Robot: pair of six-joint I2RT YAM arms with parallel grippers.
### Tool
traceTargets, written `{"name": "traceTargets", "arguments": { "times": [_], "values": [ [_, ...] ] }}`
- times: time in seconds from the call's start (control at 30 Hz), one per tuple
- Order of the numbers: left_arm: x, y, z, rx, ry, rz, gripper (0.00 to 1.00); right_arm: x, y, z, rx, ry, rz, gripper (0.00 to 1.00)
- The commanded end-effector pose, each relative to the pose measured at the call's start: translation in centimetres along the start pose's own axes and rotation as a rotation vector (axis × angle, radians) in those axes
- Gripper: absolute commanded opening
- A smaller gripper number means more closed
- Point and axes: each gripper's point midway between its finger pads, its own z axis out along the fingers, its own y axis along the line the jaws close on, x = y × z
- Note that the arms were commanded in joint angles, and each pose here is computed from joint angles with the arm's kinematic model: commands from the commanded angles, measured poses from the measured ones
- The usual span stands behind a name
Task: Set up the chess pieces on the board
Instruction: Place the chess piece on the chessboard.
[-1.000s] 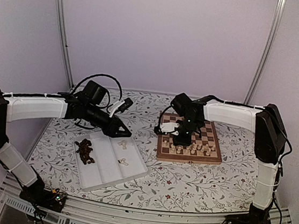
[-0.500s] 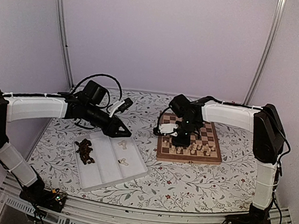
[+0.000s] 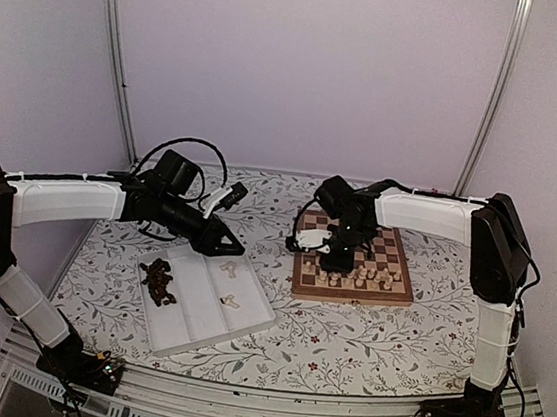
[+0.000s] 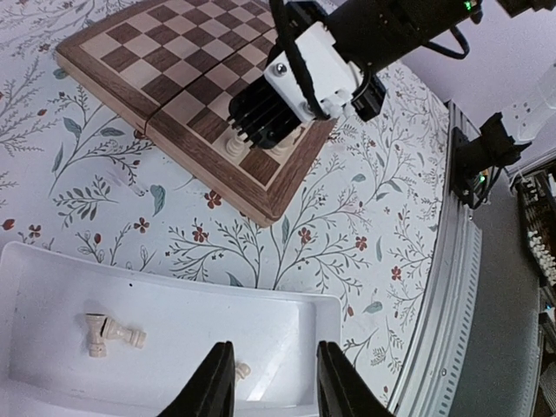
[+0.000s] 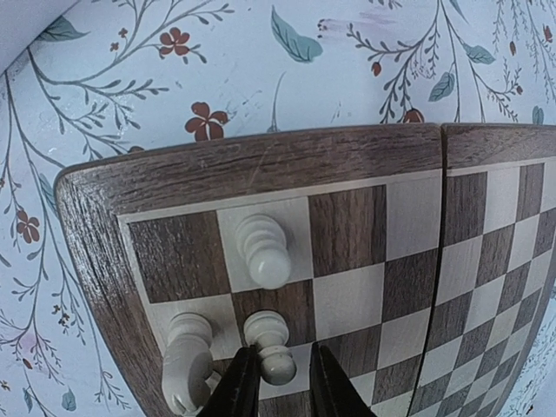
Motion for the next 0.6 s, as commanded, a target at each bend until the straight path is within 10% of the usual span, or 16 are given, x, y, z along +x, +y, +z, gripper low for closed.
{"name": "traceTargets", "arguments": {
  "times": [0.0, 0.57],
  "values": [
    [-1.2, 0.2, -0.7, -0.011, -0.028, 0.019, 0.34, -1.3, -0.7, -0.5, 0.02, -0.033, 0.01, 0.24],
    [0.4, 3.9, -1.7, -0.263, 0.026, -0.079, 0.35, -1.5, -0.8, -7.8, 0.027, -0.164, 0.067, 0.31]
  ]
}}
